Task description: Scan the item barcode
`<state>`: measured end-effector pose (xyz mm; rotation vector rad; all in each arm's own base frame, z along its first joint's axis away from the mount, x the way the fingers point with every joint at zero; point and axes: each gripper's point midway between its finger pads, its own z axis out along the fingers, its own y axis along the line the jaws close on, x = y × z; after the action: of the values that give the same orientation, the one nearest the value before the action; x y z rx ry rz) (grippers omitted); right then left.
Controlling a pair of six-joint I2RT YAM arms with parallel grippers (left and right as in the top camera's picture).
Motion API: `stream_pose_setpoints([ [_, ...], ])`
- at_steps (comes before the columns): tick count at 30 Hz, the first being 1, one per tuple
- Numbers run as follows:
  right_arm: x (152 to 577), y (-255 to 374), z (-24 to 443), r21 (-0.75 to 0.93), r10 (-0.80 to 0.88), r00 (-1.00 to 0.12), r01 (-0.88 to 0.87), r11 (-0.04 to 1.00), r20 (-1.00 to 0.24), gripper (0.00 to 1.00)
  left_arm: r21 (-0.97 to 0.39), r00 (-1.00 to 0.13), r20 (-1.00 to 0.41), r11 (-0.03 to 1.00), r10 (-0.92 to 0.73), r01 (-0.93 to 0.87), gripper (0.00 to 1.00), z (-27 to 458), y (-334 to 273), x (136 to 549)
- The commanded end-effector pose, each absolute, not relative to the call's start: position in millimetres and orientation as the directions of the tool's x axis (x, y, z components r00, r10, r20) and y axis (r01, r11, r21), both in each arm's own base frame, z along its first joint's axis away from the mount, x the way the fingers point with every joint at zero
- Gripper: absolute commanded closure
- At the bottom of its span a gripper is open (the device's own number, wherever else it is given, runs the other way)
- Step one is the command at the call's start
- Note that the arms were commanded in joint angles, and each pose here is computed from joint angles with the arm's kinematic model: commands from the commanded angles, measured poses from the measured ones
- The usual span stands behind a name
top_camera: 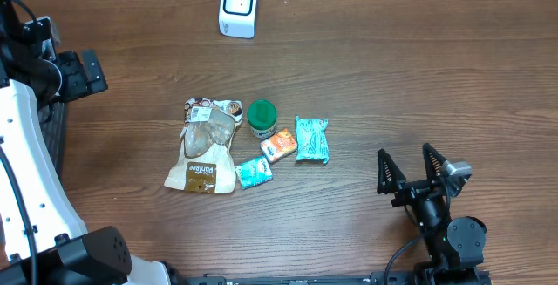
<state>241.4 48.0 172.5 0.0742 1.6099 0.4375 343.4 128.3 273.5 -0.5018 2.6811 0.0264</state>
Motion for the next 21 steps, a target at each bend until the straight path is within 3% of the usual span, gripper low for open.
stream_pose_setpoints([
  [1,236.7,61.1,188.8,0.331,0.315,-0.101,-0.291,0.898,-0.944,0.0,-0.063,-0.852,-0.413,0.943,-0.322,-0.326,0.0,278.2,124.8,345.6],
  [7,234.5,73.9,226.2,0.329,0.297,-0.143,-0.354,0.875,-0.944,0.0,-0.063,-0.852,-0.413,0.943,-0.322,-0.326,0.0,278.2,124.8,345.6],
  [15,247.3,103.1,258.9,0.423,0.242,-0.427,-0.401,0.813,-0.871,0.0,-0.063,-0.852,-0.413,0.943,-0.322,-0.326,0.01,278.2,124.8,345.6],
  [21,272.5,118.6,260.4,0.524,0.202,-0.661,-0.334,0.784,-0.723,0.0,-0.063,-0.852,-0.413,0.944,-0.321,-0.325,0.0,278.2,124.7,345.7],
])
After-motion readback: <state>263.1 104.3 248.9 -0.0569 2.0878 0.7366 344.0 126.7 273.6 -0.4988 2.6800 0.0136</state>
